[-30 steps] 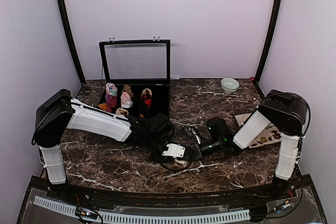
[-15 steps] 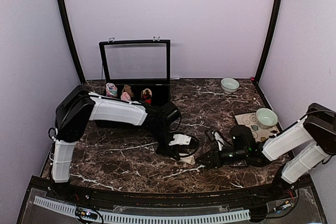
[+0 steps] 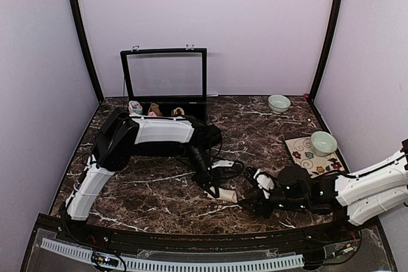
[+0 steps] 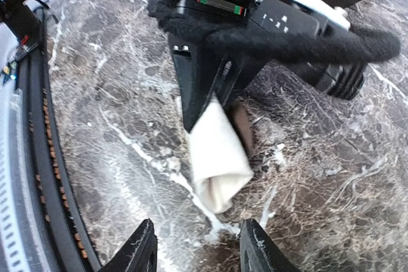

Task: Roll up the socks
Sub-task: Roll the sock at the center of the board, then pick up the sock from the center of the board.

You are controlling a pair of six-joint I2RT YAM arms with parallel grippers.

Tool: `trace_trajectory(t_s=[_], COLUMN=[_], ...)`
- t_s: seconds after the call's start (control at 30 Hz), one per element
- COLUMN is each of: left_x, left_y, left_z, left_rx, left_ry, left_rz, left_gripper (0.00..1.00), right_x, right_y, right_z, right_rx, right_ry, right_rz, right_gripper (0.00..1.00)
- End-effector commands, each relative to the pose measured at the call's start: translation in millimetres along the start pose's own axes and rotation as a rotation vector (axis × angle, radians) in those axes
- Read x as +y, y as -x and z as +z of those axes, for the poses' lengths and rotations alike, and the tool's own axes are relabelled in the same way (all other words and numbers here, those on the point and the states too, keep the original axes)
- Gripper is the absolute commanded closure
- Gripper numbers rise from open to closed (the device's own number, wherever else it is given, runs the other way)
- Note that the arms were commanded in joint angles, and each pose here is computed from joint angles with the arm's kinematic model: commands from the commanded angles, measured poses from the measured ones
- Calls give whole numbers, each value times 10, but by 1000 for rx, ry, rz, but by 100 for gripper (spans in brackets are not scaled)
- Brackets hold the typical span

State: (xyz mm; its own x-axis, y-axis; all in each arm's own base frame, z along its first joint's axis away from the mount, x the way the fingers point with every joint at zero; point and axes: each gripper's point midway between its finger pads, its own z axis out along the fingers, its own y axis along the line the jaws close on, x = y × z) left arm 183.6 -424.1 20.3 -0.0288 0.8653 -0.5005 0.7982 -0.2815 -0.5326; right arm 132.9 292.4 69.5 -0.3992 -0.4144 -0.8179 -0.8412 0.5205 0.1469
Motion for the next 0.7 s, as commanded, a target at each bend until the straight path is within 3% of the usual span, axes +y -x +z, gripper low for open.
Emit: trace_trajectory(t_s=[0.0, 0.27, 0.5, 0.67], left_x=[-169, -158, -79, -18], left_y=[-976, -976, -980, -949], left_z=[404, 393, 377, 341], left_rx=[326, 331, 335, 332], left_ry=[-150, -153, -118, -81], left_rz=[-236, -222, -217, -206], left_gripper=[100, 100, 100, 100], right_x=[-12, 147, 308, 209], right_y=[95, 219, 161, 259], right_z=[114, 512, 670, 502], right_rx=[49, 102, 93, 109], right_ry=[-71, -18, 74, 12], right_rz=[-175, -354, -317, -326], right_gripper=[57, 54, 54, 54])
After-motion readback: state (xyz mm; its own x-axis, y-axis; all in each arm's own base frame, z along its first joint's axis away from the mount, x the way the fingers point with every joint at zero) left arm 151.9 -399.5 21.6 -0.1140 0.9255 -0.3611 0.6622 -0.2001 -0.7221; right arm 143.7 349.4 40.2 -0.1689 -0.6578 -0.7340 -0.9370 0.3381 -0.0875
